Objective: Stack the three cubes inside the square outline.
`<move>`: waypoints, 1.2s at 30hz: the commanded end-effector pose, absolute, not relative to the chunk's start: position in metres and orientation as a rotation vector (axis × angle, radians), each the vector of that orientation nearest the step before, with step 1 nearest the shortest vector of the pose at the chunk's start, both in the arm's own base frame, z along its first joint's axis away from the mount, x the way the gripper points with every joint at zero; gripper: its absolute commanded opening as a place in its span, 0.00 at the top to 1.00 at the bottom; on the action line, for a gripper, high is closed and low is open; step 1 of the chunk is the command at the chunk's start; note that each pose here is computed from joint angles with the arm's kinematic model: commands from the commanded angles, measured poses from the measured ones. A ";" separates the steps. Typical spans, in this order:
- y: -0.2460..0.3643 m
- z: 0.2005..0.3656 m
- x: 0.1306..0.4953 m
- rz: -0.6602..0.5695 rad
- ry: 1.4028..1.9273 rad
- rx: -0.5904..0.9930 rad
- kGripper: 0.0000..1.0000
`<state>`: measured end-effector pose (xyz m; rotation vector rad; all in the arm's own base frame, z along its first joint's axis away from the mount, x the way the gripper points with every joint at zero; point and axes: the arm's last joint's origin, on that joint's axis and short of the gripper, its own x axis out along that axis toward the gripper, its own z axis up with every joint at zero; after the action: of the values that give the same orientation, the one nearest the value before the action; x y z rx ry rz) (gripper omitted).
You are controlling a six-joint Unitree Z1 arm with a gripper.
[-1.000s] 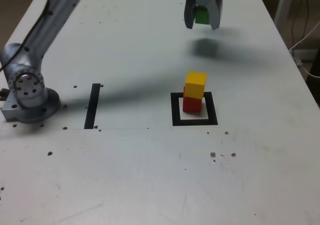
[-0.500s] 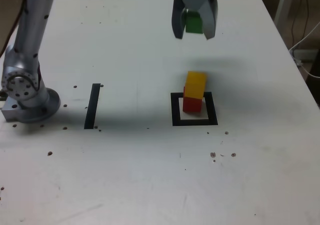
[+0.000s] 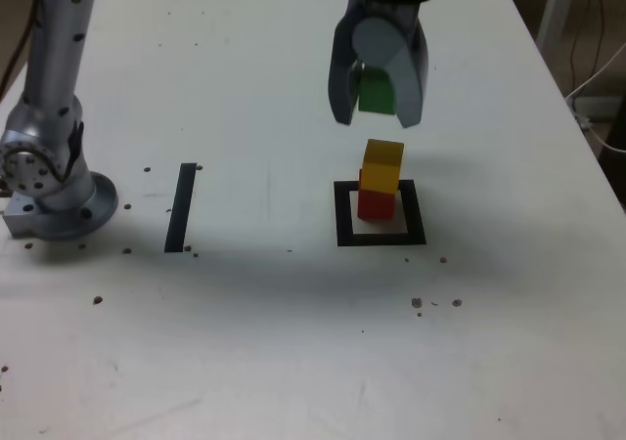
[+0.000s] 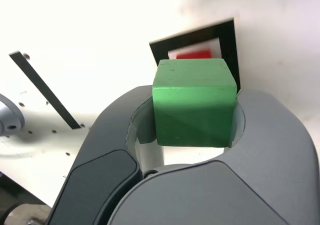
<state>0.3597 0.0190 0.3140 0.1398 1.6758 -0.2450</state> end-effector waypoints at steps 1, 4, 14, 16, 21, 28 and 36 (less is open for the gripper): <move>0.013 0.316 0.356 -0.248 1.662 0.139 0.72; 0.008 0.315 0.355 -0.255 1.661 0.138 0.72; -0.009 0.304 0.354 -0.285 1.656 0.145 0.72; -0.012 0.303 0.354 -0.290 1.654 0.145 0.72; -0.015 0.298 0.355 -0.299 1.650 0.146 0.72; -0.015 0.294 0.356 -0.300 1.647 0.146 0.72; -0.015 0.290 0.357 -0.302 1.640 0.145 0.53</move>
<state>0.3564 -0.0148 0.2909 0.1472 1.6431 -0.2999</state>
